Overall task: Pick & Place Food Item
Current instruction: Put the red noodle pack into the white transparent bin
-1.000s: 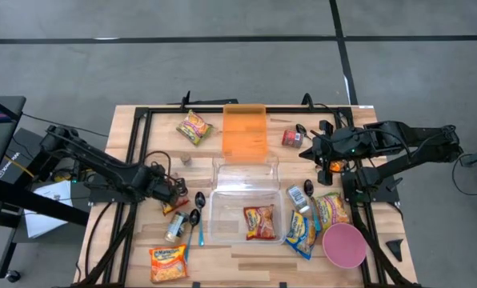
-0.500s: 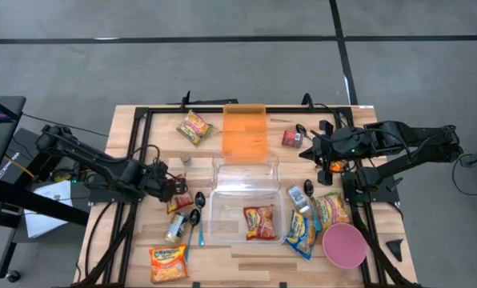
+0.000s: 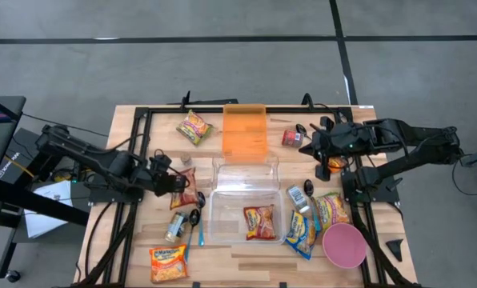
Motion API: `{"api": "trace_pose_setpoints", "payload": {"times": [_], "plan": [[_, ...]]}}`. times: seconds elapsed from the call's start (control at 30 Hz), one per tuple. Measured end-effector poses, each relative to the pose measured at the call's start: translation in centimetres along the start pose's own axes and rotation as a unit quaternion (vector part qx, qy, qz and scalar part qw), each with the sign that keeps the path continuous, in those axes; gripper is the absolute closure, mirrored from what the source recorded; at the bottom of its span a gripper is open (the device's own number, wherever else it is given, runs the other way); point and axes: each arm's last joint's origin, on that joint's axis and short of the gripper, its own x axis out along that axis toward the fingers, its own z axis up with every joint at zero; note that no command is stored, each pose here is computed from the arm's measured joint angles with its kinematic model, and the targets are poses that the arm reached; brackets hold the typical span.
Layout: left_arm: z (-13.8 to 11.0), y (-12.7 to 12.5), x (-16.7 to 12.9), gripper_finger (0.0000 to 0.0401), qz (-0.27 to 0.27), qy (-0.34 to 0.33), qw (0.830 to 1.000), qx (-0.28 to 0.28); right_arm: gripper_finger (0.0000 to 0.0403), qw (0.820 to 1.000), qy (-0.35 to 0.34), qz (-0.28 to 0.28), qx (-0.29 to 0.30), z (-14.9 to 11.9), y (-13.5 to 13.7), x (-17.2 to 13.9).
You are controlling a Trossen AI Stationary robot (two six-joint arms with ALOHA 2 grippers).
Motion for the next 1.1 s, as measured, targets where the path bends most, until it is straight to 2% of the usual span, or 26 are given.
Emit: {"api": "trace_pose_setpoints", "payload": {"times": [0.13, 0.33, 0.57, 0.83, 1.1], "plan": [[0.5, -1.6, -1.7, 0.0401, -0.037, -0.008, 0.999, 0.002, 0.0403, 1.000, 0.001, -0.004, 0.003, 0.0, -0.2, 0.0], [0.8, -4.4, -3.4, 0.0401, -0.056, -0.008, 0.998, -0.002, 0.0403, 1.000, 0.001, -0.006, 0.004, 0.0, -0.2, 0.0], [0.8, -9.2, -4.4, 0.0401, -0.083, -0.010, 0.996, 0.028, 0.0403, 1.000, 0.001, -0.006, 0.003, 0.0, -0.2, 0.1], [0.4, -14.1, -4.0, 0.0401, -0.096, -0.013, 0.994, 0.043, 0.0403, 1.000, 0.001, -0.006, 0.003, 0.0, -0.2, 0.1], [-0.9, -17.3, -1.5, 0.0401, -0.102, 0.003, 0.994, 0.043, 0.0403, 1.000, 0.005, -0.006, 0.002, -0.1, -0.2, 0.0]]}}
